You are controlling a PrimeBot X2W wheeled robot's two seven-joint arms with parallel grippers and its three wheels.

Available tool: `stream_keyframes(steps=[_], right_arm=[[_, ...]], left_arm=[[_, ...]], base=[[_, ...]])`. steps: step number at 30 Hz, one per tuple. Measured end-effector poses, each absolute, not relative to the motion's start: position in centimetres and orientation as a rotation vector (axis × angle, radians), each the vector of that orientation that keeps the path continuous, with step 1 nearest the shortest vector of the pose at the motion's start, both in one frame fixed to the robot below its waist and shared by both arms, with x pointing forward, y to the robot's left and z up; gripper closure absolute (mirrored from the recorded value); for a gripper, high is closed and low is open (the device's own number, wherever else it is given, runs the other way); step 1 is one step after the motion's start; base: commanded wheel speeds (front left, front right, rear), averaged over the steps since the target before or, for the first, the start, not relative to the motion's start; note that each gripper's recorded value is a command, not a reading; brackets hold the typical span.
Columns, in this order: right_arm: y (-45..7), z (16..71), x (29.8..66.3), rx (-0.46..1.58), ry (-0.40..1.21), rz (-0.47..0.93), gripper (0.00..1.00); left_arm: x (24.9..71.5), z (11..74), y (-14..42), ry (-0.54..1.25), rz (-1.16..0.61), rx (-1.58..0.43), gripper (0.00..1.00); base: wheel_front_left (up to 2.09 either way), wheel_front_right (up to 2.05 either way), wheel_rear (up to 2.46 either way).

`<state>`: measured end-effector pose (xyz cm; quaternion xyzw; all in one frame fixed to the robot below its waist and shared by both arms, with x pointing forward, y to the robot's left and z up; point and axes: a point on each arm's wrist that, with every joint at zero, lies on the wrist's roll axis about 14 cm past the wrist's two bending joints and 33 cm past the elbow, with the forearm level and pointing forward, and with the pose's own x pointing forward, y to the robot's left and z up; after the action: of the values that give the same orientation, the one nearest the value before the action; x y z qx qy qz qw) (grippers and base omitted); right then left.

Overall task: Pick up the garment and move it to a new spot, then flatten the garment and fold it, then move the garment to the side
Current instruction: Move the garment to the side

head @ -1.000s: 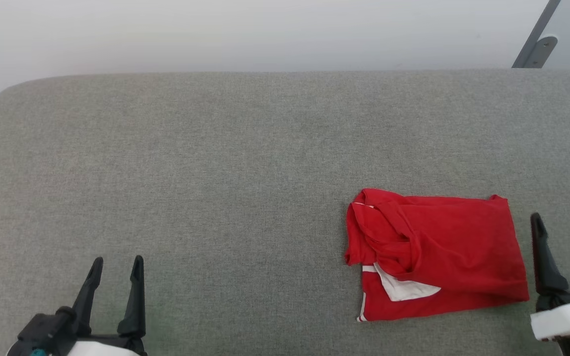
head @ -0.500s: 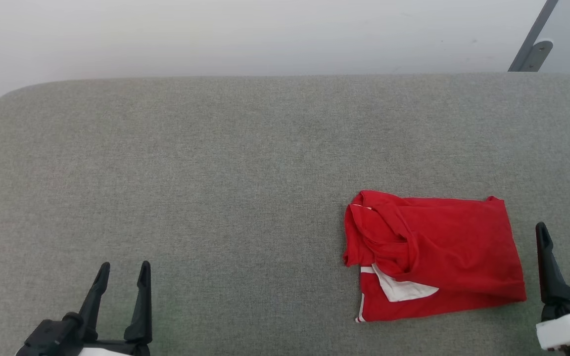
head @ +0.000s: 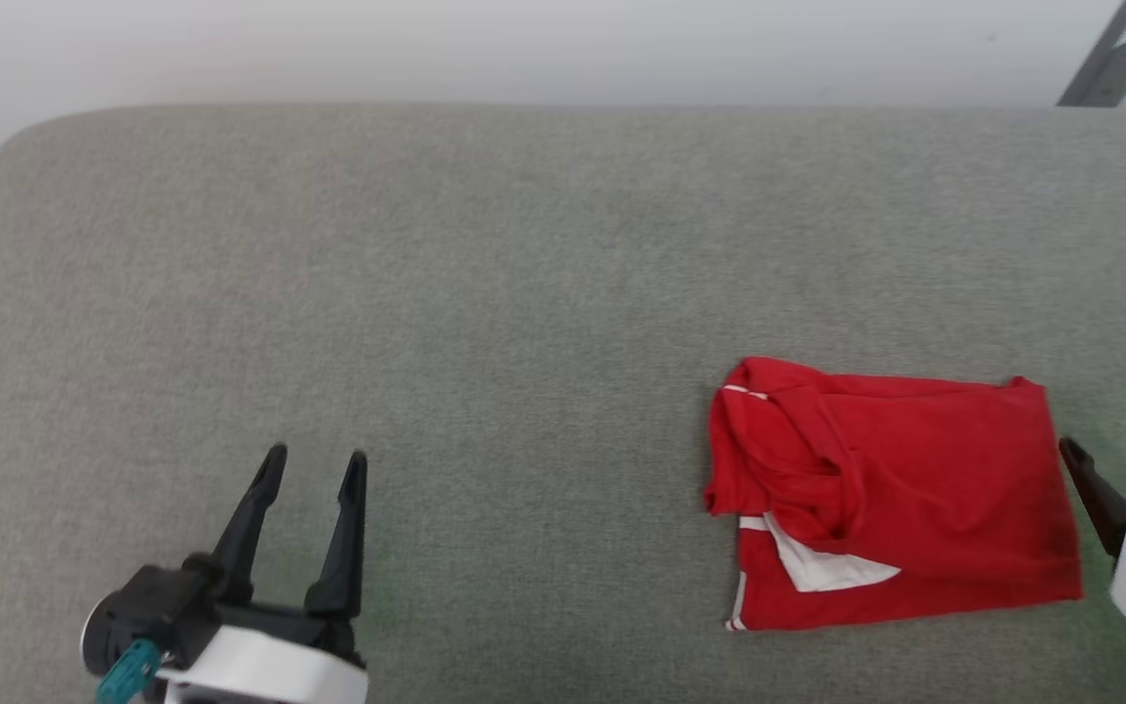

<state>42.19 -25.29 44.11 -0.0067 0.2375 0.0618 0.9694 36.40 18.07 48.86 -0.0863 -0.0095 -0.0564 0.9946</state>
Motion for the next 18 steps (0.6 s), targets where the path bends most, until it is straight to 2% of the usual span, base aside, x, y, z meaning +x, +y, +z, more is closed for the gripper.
stream_keyframes(steps=[9, 14, 15, 16, 17, 18], right_arm=[[-23.6, 38.1, 41.0, -0.099, 0.929, 0.265, 0.0], [-22.6, 36.6, 41.1, -0.095, 1.037, 0.313, 0.0], [-22.5, 36.4, 41.1, -0.092, 1.049, 0.316, 0.42], [-22.3, 36.2, 41.2, -0.089, 1.057, 0.321, 0.57], [-22.1, 36.1, 41.4, -0.079, 1.058, 0.323, 0.88], [-22.0, 36.0, 41.6, -0.064, 1.052, 0.321, 1.0]], left_arm=[[37.8, 48.9, 17.7, -0.024, -0.121, -0.187, 0.0], [38.7, 48.7, 17.8, -0.023, -0.115, -0.202, 0.0], [38.8, 48.7, 17.9, -0.023, -0.115, -0.207, 0.0], [39.0, 48.6, 18.0, -0.021, -0.113, -0.202, 0.0], [39.1, 48.6, 18.1, -0.02, -0.111, -0.199, 0.0], [39.3, 48.5, 18.1, -0.018, -0.113, -0.198, 0.0]], base=[[0.0, 0.0, 0.0], [0.0, 0.0, 0.0], [0.0, 0.0, 0.0], [0.0, 0.0, 0.0], [0.0, 0.0, 0.0], [0.0, 0.0, 0.0]])
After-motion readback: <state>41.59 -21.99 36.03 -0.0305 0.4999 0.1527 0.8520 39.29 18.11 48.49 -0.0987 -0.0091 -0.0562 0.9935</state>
